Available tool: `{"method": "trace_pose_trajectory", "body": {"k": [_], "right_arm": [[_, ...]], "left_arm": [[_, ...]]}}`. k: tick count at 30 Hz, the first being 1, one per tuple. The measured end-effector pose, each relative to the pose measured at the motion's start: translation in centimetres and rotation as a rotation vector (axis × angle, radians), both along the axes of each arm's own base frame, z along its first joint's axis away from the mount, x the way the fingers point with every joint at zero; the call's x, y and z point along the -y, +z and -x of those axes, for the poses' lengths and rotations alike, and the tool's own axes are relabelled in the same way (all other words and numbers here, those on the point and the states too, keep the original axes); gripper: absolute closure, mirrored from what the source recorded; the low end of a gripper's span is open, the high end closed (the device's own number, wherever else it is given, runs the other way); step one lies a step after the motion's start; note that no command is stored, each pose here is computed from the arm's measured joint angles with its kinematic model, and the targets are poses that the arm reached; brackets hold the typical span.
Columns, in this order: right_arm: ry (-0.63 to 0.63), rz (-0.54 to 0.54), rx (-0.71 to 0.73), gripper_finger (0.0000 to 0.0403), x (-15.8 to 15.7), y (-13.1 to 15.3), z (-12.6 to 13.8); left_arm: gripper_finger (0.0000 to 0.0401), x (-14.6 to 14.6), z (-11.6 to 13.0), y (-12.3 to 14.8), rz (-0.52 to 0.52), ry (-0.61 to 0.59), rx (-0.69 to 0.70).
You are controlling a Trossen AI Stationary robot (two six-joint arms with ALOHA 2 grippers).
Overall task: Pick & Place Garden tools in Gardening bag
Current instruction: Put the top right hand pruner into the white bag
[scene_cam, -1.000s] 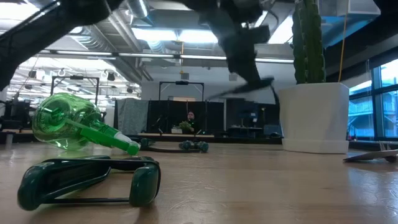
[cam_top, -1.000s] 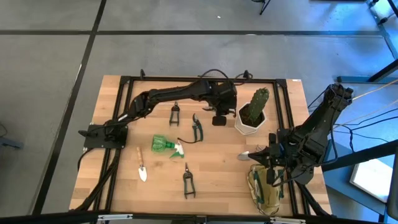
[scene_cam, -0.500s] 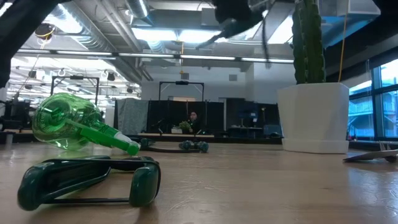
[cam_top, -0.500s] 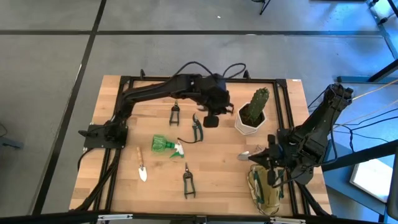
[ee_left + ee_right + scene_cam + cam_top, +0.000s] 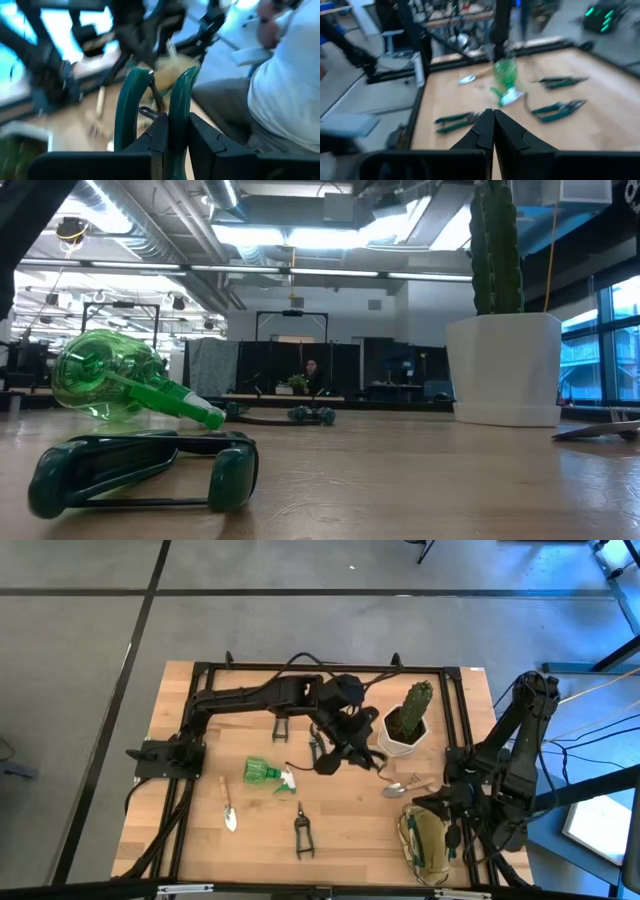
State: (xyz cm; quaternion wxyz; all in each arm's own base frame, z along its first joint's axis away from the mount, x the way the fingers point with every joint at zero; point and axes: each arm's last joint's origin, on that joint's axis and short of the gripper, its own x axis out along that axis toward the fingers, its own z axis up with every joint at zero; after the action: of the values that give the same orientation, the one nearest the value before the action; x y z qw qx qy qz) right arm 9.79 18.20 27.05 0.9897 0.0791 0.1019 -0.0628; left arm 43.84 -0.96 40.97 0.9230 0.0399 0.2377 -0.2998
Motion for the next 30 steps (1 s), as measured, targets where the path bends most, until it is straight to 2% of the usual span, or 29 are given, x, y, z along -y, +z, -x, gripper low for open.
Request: {"method": "trace_pose_trajectory", "body": {"k": [7,12,20,26,30], "right_arm": [[-0.061,0.144,0.033,0.0391,-0.2,-0.5,-0.3],[-0.039,0.204,0.017,0.0391,0.1,-0.1,-0.3],[0.003,0.270,-0.002,0.0391,0.2,0.2,-0.2],[0.046,0.310,0.003,0.0384,0.4,1.2,-0.5],[0.071,0.365,0.020,0.0357,0.6,2.3,-1.2]], "left_arm": [[0.0362,2.7,-0.7,1.7,0.060,-0.221,0.235],[0.0362,3.2,-1.6,1.2,0.092,-0.283,0.272],[0.0362,3.4,-4.1,-1.5,0.168,-0.367,0.268],[0.0362,2.6,-4.5,-0.7,0.206,-0.430,0.367],[0.0362,2.4,-4.5,-0.3,0.219,-0.473,0.401]]}}
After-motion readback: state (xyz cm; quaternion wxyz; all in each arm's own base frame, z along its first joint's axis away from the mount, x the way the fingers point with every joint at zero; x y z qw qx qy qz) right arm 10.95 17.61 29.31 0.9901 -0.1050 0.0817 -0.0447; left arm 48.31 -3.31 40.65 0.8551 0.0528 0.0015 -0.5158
